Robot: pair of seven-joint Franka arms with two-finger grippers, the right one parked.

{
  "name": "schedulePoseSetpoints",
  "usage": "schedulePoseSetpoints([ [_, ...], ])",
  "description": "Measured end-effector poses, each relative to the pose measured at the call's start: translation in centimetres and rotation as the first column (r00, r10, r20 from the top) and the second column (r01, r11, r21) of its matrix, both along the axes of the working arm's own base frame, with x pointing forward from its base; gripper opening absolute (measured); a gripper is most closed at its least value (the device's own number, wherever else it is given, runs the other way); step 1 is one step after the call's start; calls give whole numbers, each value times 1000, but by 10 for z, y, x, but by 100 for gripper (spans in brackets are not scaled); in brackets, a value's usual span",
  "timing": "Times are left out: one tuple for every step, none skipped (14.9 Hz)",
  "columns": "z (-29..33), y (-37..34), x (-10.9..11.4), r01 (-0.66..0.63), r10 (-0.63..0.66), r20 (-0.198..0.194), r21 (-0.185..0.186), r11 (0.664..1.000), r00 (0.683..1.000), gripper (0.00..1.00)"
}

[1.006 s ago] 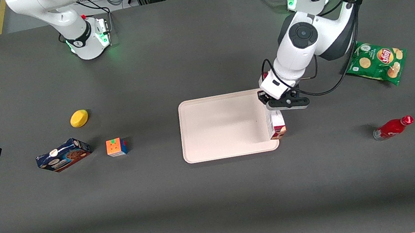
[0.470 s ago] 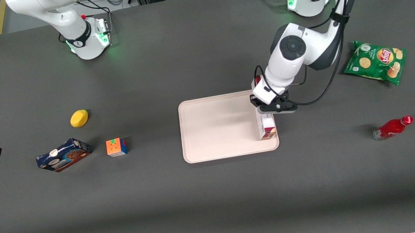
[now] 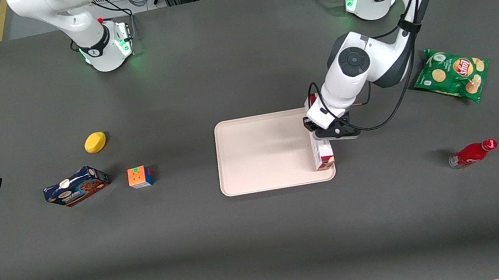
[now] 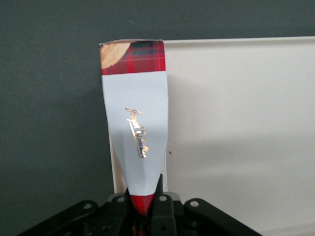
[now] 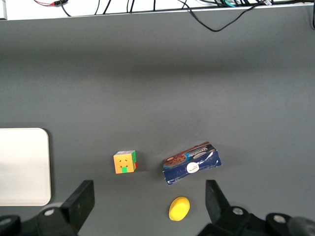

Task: Place red cookie box on tray
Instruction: 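Lower the cookie box onto the tray and open the left gripper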

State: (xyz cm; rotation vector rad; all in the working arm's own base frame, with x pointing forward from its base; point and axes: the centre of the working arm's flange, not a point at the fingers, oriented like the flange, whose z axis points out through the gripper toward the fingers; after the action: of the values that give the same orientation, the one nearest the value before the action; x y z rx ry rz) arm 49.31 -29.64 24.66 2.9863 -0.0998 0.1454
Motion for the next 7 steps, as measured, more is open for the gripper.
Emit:
schedulePoseSetpoints([
  [0, 1, 2, -3, 3, 1, 0, 1000, 1000, 14],
  [-1, 1, 2, -3, 3, 0, 0, 1000, 1000, 14],
  [-3, -1, 3, -3, 3, -2, -1, 1000, 1000, 14],
  [-4, -2, 4, -4, 4, -3, -2, 1000, 1000, 14],
  [-6, -3, 6, -5, 5, -4, -2, 1000, 1000, 14],
  [-8, -5, 6, -7, 7, -6, -3, 1000, 1000, 14],
  [-10, -7, 7, -8, 8, -8, -3, 1000, 1000, 14],
])
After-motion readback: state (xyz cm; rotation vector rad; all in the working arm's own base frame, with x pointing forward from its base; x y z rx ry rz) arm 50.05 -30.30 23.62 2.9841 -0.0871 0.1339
